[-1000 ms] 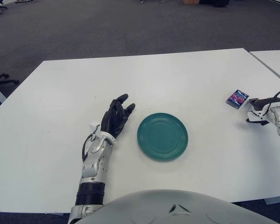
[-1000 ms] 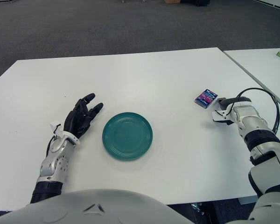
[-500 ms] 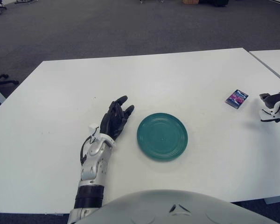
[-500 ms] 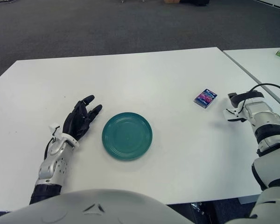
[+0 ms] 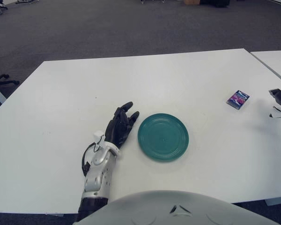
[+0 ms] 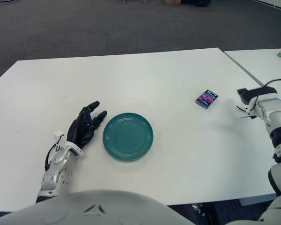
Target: Put the gum into the plate.
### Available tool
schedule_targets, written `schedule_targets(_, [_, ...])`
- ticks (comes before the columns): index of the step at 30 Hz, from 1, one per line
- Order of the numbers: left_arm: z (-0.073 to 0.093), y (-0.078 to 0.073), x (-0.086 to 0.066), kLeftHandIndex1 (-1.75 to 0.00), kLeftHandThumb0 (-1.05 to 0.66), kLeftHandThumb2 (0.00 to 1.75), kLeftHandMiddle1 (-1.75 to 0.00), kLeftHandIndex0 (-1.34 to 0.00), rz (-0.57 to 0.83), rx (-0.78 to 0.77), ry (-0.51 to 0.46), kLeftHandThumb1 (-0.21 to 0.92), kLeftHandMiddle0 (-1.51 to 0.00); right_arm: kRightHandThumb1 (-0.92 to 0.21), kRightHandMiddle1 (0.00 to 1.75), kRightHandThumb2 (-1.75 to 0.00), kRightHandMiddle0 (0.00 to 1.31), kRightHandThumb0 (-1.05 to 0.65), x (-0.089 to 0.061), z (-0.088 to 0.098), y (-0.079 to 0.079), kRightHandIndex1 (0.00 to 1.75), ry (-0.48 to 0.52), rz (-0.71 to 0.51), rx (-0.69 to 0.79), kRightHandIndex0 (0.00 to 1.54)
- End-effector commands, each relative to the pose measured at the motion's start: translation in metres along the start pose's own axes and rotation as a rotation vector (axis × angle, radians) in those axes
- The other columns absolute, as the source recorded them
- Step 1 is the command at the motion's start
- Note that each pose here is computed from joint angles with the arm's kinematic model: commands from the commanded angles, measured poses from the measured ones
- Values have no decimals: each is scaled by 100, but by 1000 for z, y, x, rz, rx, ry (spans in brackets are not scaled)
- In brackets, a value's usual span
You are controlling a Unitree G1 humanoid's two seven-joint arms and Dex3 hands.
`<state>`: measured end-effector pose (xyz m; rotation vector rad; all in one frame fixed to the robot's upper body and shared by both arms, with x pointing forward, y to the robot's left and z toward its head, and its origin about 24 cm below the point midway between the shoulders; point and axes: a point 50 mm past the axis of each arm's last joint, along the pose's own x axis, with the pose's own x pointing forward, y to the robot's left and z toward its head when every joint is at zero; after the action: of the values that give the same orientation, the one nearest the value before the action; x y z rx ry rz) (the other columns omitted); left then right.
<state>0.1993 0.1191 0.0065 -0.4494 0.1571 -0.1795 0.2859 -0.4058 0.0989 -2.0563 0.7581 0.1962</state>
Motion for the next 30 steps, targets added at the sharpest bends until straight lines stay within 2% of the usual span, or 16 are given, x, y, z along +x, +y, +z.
schedule_targets(1, [1,-7,-1,-78,-86,90,-29,0,9,-4,-26,92,-38,-92,20,-56,0,-91,5,3,4,3,21,-18,71,32])
schedule_targets(6, [-1,-12,-3,-78,-86,90,-28,0,9,-4,-26,92,-38,-92,18,-54,0,-90,5,4,2,4,-1,-73,86,33])
schedule_targets(14, [-3,-19,-5,-78,-86,90,-27,0,7,-4,-26,92,-38,-92,15,-55,0,-93,9,13,-16,1,-31,-135,113,28])
schedule_targets(19, [-4,-22,-7,-78,-86,90,-27,0,7,-4,-26,92,-39,-92,17,-55,0,-95,10,17,-43,0,-67,-198,100,28])
schedule_targets(21, [-5,-24,-7,-78,-86,90,-27,0,7,-4,-26,92,-39,-92,19,-54,0,-95,9,17,-49,1,-81,-212,97,28])
schedule_targets(30, [-7,-28,-9,-78,-86,90,-26,0,7,-3,-26,92,-39,-92,19,-52,0,-95,11,22,-58,1,-93,-238,83,29])
